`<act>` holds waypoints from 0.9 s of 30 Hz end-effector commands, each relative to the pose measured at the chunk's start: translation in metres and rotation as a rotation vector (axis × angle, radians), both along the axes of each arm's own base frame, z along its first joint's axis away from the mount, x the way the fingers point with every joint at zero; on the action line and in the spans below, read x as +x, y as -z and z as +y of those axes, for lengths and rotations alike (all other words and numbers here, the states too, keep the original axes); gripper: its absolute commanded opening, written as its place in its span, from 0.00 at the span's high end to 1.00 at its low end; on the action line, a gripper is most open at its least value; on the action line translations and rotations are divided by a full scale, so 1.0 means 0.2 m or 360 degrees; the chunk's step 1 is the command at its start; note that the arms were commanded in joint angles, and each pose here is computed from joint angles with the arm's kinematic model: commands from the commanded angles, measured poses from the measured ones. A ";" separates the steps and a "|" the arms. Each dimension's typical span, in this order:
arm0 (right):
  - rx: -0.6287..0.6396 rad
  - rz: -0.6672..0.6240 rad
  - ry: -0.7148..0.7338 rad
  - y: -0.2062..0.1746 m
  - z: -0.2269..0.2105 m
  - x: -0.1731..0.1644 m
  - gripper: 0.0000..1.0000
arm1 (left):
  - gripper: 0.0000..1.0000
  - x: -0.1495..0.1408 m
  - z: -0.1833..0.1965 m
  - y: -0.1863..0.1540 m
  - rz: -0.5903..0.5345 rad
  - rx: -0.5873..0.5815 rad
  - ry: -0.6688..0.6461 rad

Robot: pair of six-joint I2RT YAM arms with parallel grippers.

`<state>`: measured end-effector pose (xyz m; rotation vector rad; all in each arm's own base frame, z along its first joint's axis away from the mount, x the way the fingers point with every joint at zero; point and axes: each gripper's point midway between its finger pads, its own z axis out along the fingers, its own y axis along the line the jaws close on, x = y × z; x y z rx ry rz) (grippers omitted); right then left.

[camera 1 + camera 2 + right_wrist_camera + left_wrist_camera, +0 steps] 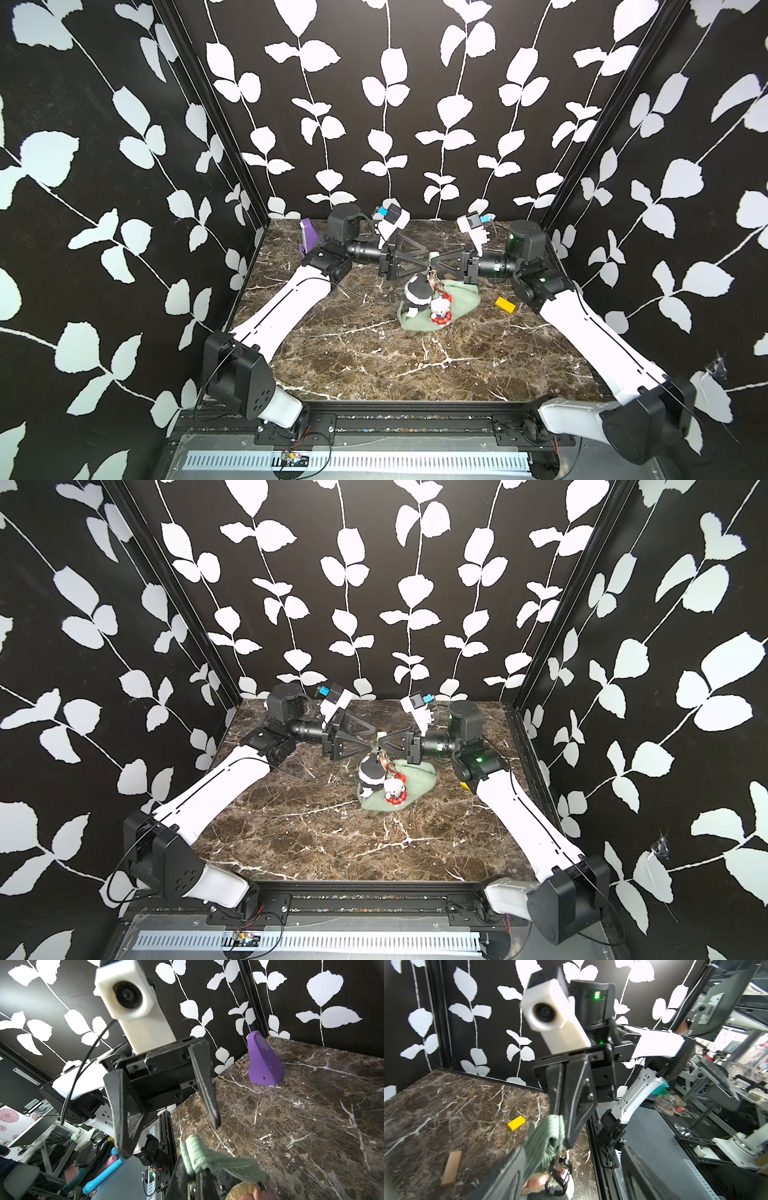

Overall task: Remove the decoration from the bag
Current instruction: Remove the decoration item from the bag.

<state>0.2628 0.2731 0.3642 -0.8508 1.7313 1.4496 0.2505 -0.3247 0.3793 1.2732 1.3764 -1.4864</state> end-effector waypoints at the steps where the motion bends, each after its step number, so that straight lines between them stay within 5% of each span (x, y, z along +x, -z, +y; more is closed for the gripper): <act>1: 0.0079 -0.0152 -0.0070 -0.15 0.00 -0.05 1.00 | 0.27 -0.08 0.00 0.01 -0.0076 -0.0025 0.0085; 13: 0.0170 -0.0197 -0.0158 -0.24 0.04 -0.02 1.00 | 0.37 -0.15 0.03 0.11 -0.0005 0.0029 0.0101; 27: 0.0159 -0.0214 -0.0204 -0.26 0.05 -0.03 1.00 | 0.34 -0.12 0.01 0.14 0.0057 0.0040 0.0057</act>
